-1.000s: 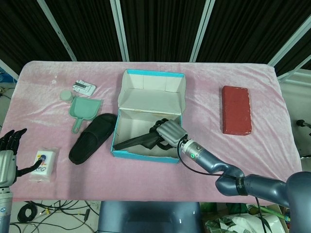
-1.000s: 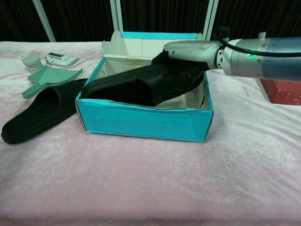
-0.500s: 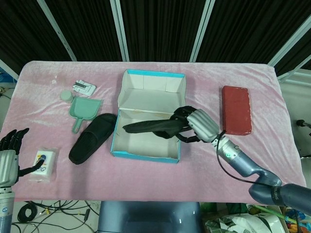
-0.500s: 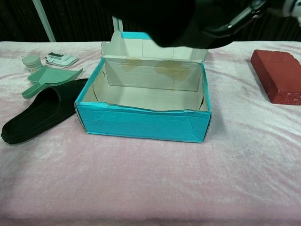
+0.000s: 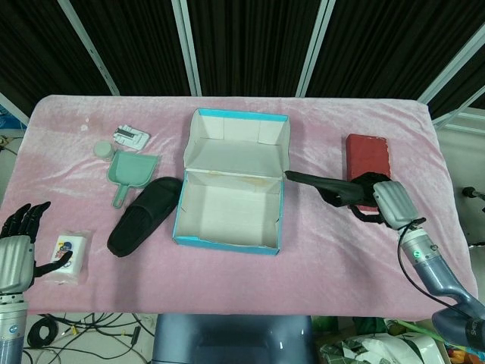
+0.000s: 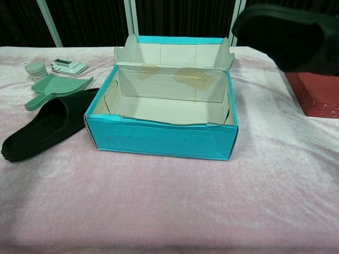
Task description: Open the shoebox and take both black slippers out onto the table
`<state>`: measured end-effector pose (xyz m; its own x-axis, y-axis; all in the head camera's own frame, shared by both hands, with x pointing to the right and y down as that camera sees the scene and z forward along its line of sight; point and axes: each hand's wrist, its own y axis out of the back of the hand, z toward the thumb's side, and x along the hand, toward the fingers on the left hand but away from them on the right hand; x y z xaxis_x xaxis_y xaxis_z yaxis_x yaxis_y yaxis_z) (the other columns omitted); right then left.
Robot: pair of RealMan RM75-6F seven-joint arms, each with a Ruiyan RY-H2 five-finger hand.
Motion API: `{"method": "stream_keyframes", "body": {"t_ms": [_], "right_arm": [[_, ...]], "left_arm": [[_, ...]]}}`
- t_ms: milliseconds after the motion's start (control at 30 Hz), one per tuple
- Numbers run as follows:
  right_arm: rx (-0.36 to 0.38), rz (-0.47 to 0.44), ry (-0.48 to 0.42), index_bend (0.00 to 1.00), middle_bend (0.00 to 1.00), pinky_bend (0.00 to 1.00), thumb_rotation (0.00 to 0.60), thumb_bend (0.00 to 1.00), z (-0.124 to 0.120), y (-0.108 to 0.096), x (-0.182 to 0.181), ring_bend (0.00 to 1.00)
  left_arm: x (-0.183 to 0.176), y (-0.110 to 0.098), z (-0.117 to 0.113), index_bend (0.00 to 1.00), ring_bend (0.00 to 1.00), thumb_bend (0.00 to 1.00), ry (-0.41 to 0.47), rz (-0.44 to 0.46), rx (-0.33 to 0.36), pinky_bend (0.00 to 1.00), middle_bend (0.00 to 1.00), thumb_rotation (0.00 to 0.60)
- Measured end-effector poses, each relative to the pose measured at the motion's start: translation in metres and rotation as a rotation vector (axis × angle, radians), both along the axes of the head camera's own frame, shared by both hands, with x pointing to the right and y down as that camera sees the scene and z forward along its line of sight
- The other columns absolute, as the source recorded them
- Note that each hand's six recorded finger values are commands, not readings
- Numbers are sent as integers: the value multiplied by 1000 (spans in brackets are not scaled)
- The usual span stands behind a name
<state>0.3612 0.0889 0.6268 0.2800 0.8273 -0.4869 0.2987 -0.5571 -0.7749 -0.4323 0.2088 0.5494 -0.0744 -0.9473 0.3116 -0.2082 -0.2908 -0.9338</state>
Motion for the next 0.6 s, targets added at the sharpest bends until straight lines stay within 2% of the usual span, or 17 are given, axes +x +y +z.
{"method": "stream_keyframes", "body": {"t_ms": [133,233,267,333,433,500,600], "right_arm": [[-12,29,68,712,434,252,600,501,15,12,22,205],[-25,53,94,652,383,239,600,501,24,22,35,171],[-29,59,100,575,332,228,600,490,26,25,38,137],[-37,63,111,338,188,207,600,418,30,30,42,51],[-56,51,142,63,30,188,600,297,34,36,45,1],[-65,42,161,4,0,184,600,263,34,39,45,0],[-66,34,162,0,0,183,600,250,31,45,39,0]], "left_arm": [[0,1,-4,121,62,0,-8,1,8,170,163,600],[-3,3,-5,121,62,0,-31,-6,12,170,162,600],[-3,4,-5,121,62,0,-33,-10,11,170,162,600],[-4,5,-5,121,62,0,-31,-16,7,169,161,600],[-4,6,-5,121,62,0,-31,-16,9,167,161,600],[-4,6,-6,121,62,0,-33,-13,13,158,159,600],[-6,7,-6,121,62,0,-45,-11,11,133,150,600]]}}
